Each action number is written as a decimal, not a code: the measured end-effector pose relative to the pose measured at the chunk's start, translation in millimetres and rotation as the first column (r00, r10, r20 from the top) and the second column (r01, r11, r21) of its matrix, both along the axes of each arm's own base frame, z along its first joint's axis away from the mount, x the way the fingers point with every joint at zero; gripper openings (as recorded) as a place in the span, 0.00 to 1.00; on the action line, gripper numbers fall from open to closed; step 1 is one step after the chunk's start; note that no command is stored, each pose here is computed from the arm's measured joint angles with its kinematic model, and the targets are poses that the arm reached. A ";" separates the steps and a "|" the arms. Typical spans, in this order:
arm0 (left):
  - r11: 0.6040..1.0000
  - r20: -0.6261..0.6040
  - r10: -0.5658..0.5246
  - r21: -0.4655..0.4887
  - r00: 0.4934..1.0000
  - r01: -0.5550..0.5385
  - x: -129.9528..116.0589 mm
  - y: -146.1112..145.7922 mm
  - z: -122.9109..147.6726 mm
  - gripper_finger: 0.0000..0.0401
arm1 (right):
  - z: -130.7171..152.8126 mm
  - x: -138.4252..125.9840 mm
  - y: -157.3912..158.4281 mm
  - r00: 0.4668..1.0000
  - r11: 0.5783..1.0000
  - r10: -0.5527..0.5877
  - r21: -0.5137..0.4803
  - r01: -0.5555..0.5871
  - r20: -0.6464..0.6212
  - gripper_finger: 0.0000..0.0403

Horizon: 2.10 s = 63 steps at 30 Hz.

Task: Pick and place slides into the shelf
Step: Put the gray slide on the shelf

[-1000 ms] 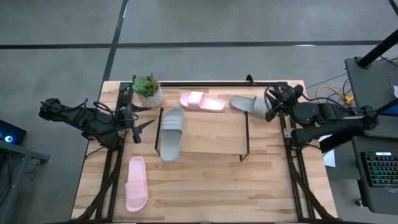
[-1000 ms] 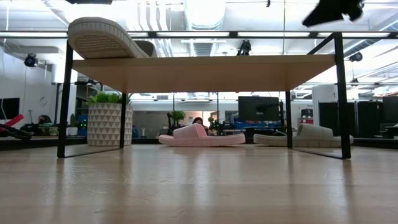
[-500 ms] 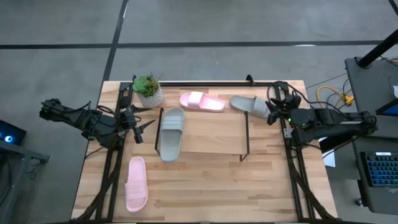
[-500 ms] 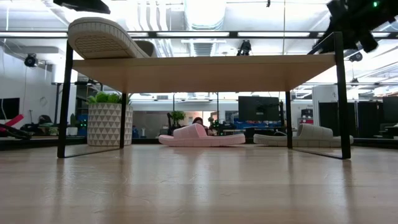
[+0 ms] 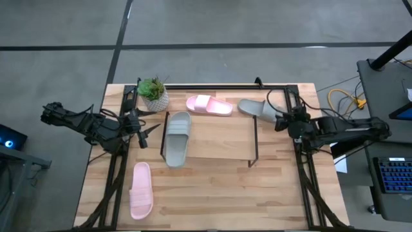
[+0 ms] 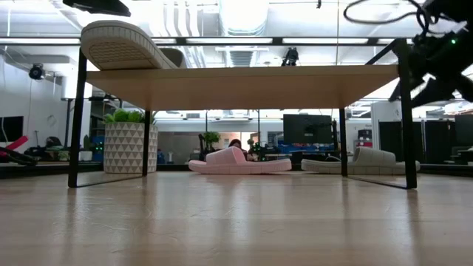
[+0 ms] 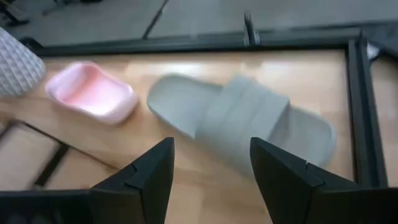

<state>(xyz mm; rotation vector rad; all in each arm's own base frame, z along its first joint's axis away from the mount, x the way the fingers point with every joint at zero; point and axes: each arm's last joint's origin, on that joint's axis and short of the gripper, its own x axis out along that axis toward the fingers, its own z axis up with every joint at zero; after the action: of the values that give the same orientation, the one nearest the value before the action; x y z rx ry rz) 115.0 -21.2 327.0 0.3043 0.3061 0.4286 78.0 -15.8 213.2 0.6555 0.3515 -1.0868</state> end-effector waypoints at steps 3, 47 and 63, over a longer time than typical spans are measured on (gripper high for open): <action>1.000 -0.003 -0.002 0.007 1.000 0.002 0.0 0.0 0.0 0.52 | -8.7 -0.5 -0.3 1.000 1.000 -0.019 0.015 0.019 -0.009 0.50; 0.999 -0.019 -0.010 0.037 1.000 0.010 0.1 -0.1 -0.1 0.52 | -52.9 18.9 -70.9 0.983 0.953 -0.127 0.257 0.157 -0.133 0.50; 0.999 -0.041 -0.009 0.044 0.999 0.011 5.0 -1.9 -2.5 0.52 | -67.6 32.5 -89.6 0.976 0.953 -0.113 0.258 0.160 -0.188 0.50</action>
<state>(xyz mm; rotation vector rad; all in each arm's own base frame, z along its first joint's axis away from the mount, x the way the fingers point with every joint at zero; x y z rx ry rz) 120.1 -23.1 324.5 0.3584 0.3352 0.4202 110.5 -105.4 145.5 0.8424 0.6191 -1.2436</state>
